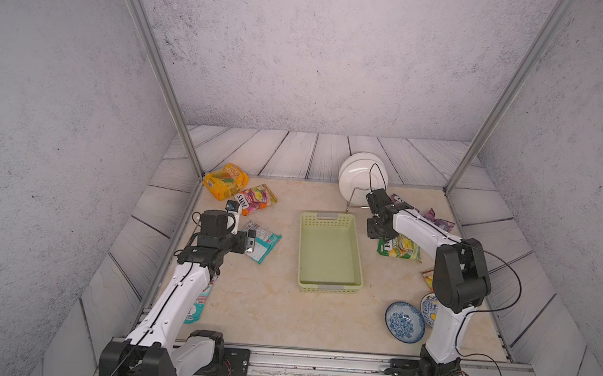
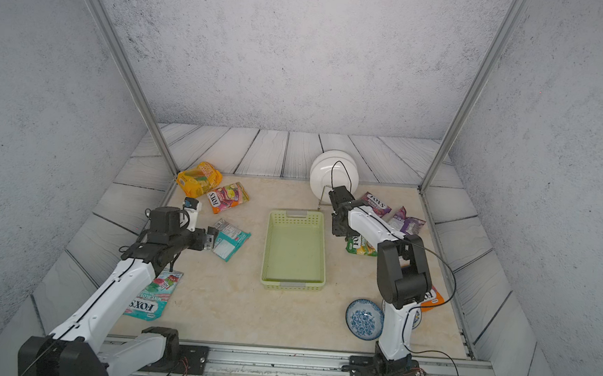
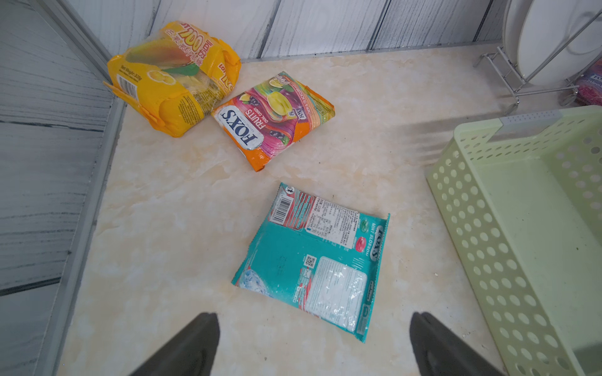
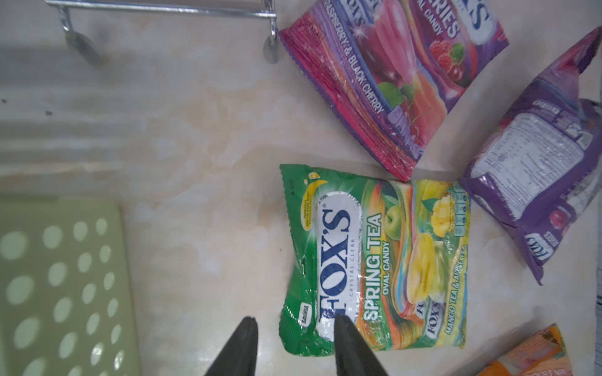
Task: Put the candies in the basket
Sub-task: Pick up the candy at the center of the board.
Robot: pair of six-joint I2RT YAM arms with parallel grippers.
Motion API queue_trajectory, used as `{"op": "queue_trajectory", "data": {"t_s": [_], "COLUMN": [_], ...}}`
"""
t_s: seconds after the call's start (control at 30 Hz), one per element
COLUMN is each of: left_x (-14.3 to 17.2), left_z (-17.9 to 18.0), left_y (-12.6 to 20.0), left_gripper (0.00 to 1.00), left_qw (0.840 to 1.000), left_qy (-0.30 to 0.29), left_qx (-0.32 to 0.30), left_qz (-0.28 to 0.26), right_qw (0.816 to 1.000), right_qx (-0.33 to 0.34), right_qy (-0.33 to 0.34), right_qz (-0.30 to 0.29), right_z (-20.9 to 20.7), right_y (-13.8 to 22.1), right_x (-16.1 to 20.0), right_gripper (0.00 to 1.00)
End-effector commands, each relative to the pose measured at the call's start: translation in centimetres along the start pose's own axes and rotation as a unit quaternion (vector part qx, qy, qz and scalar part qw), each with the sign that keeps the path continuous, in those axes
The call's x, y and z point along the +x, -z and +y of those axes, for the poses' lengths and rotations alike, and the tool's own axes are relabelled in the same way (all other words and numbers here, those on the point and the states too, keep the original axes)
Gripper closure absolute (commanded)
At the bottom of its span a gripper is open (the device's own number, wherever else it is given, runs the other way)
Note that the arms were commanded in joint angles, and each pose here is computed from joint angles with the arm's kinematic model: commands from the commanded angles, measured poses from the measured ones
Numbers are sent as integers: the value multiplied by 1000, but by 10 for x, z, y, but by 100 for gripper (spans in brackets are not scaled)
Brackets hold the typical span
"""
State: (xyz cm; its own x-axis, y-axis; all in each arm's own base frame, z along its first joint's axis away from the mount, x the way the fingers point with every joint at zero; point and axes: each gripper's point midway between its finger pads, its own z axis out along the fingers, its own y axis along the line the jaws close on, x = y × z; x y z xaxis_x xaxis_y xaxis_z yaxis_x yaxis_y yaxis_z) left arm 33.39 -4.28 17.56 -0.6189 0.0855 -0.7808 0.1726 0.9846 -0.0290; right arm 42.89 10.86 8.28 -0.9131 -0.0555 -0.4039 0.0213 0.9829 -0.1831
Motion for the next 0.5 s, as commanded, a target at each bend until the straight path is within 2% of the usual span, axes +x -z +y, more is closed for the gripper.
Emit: {"op": "queue_trajectory", "data": {"t_s": [0.0, 0.1, 0.47], "left_x": [-4, -10, 2], "left_z": [-1, 2, 2], "left_y": [1, 1, -6], "left_gripper": [2, 2, 2], "left_qw": [1000, 1000, 1000], "left_qy": [-5, -2, 0], "left_qx": [-1, -8, -6], "left_qz": [-2, -2, 12], "right_qw": [1000, 999, 996], "right_qx": [11, 20, 60], "right_qy": [0, 3, -11], "right_qz": [25, 39, 65], "right_z": [2, 0, -7], "right_y": [-20, -31, -63], "right_x": [5, 6, 20], "right_gripper": [57, 58, 59]}}
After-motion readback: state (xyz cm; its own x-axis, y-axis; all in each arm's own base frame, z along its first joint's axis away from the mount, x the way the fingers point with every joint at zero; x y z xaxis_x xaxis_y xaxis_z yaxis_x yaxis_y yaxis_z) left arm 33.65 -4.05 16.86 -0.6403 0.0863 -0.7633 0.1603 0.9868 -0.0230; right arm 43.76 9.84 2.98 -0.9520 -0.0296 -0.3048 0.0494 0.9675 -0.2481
